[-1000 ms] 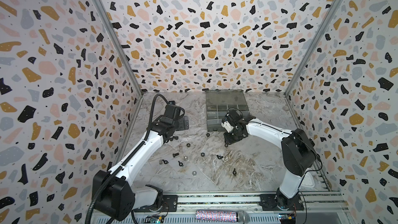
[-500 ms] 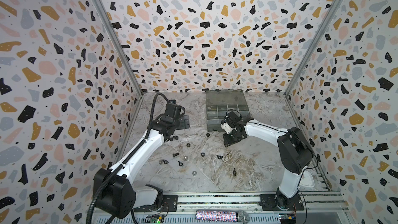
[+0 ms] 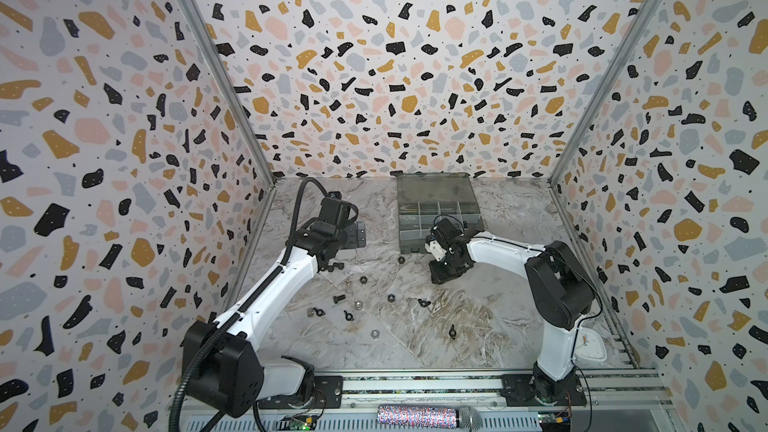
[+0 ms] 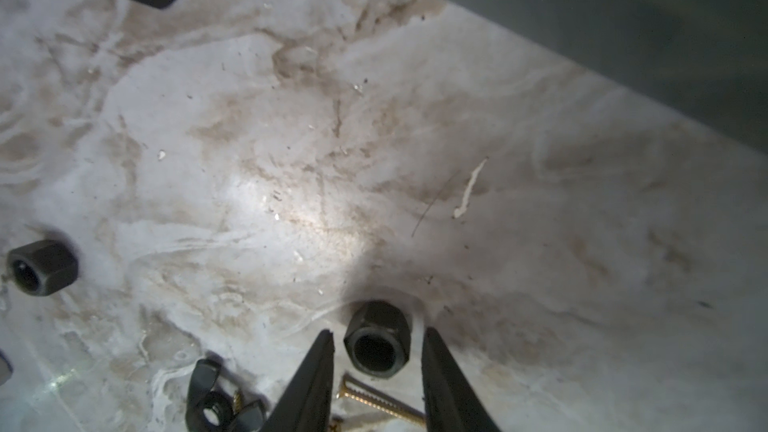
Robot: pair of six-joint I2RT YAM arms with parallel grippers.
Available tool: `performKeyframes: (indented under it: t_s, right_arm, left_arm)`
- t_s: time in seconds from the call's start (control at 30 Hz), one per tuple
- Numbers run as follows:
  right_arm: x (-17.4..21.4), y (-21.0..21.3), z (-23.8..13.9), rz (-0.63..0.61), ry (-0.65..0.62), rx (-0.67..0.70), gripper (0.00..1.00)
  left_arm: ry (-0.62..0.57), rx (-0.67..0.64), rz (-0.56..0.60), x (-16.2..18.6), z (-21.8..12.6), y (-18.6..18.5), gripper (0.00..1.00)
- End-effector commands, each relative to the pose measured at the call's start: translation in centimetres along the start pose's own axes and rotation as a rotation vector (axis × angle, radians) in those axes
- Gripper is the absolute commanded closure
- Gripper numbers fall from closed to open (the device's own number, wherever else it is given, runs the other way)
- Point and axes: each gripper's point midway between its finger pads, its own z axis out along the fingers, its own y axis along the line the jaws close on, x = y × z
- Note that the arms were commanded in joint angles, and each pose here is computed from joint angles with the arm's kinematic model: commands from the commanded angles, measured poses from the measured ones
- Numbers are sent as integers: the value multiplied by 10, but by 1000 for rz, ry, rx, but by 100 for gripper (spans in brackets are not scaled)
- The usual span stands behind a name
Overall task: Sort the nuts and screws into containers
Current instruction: 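Move the right gripper back to the pile over a black hex nut, then close the right gripper on the black hex nut and lift it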
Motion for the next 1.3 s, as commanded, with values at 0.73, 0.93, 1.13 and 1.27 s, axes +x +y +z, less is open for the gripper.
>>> performKeyframes:
  t_s: [0.73,0.93,1.13,1.27]
  right_arm:
    - [-26,10,-33,-32,-48,6,86]
    - [-48,17,-58,-51,-110,2,86]
    - [-64,16,-68,-54,-140,13,87]
    - [-79,13,-78,-50,-178,14,87]
  left_arm:
    - [-47,2,-4,-17,-3,-1,0]
    - [-53,13,-9,-21,-2,-4,0]
    - [-61,19,-12,-27,-3,-7,0]
    - [-79,27,-15,-36,-8,-9,0]
